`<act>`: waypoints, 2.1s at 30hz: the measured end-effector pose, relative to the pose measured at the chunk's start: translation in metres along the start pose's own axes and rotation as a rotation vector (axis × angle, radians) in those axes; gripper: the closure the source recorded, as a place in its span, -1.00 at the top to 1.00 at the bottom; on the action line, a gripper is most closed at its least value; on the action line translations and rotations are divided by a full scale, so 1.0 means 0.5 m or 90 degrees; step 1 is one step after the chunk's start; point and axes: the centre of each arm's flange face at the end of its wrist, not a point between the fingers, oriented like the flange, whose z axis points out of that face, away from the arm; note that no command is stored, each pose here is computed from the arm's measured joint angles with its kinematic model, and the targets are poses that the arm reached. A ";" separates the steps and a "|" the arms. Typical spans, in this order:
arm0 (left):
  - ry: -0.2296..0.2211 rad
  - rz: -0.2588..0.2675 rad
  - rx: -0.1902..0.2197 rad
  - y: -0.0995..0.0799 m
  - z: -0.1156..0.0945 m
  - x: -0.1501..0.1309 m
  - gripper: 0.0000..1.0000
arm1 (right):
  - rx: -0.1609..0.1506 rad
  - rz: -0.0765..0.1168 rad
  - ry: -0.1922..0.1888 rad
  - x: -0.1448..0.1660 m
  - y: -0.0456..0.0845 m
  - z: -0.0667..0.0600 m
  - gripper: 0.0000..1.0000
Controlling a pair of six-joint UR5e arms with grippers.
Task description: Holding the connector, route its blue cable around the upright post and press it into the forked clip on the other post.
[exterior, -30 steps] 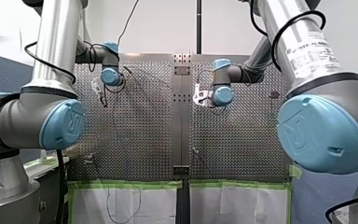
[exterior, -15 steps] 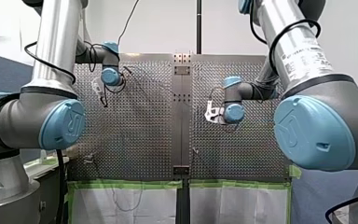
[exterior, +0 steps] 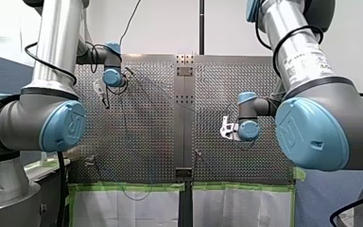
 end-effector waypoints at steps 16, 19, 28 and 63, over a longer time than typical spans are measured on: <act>-0.001 -0.002 0.001 -0.001 0.000 0.000 0.36 | -0.042 0.002 -0.055 -0.157 0.057 -0.030 -1.00; 0.000 -0.002 0.002 -0.001 0.000 0.000 0.48 | -0.044 0.001 -0.062 -0.175 0.060 -0.032 -1.00; -0.002 -0.001 -0.005 0.001 0.000 0.000 1.00 | -0.042 -0.004 -0.087 -0.237 0.064 -0.045 -1.00; -0.006 0.000 -0.020 -0.007 -0.007 0.003 1.00 | 0.052 0.012 -0.060 -0.420 0.036 -0.081 -1.00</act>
